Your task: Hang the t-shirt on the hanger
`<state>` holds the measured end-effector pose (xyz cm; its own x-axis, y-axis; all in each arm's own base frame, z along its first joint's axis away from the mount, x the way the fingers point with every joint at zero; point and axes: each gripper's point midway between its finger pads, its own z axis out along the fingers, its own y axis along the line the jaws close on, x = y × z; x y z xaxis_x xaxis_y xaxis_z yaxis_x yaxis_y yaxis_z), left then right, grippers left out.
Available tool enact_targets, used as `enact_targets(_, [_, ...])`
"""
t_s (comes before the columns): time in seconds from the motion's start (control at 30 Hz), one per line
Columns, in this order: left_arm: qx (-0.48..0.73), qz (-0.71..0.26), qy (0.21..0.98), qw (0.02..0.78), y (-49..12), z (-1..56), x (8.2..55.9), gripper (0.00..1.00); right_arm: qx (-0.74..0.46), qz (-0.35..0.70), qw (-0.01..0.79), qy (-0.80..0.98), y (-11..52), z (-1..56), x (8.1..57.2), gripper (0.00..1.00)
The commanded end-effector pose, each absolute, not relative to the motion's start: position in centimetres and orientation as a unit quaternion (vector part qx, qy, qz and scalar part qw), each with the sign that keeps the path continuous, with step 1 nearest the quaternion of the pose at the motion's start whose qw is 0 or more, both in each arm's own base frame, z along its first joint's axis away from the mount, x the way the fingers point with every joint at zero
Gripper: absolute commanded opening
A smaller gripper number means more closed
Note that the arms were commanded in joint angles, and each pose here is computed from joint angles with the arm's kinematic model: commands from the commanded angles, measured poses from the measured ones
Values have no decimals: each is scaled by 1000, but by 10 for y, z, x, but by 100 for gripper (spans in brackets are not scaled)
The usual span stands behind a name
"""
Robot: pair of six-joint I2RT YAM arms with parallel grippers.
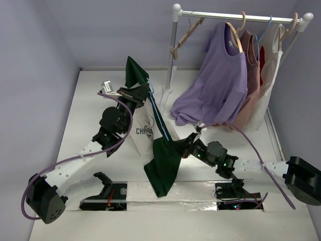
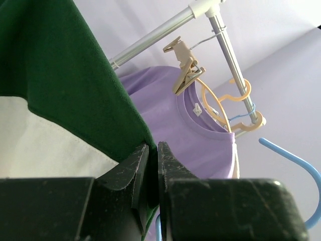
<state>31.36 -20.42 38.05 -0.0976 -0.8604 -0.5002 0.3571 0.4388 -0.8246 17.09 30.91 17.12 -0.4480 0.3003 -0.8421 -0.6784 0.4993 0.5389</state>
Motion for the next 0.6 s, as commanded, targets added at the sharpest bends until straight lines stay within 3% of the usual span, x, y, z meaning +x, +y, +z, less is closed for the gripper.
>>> enact_targets(0.0, [-258,-536,431,678,-169,463,301,0,-145,426,488,748,299,134,165,0])
enact_targets(0.23, [-264,-508,436,695,-162,447,309,0,-149,424,497,742,302,157,157,0])
enact_targets(0.57, [-272,-506,416,705,-157,458,310,0,-171,346,460,800,303,132,143,0])
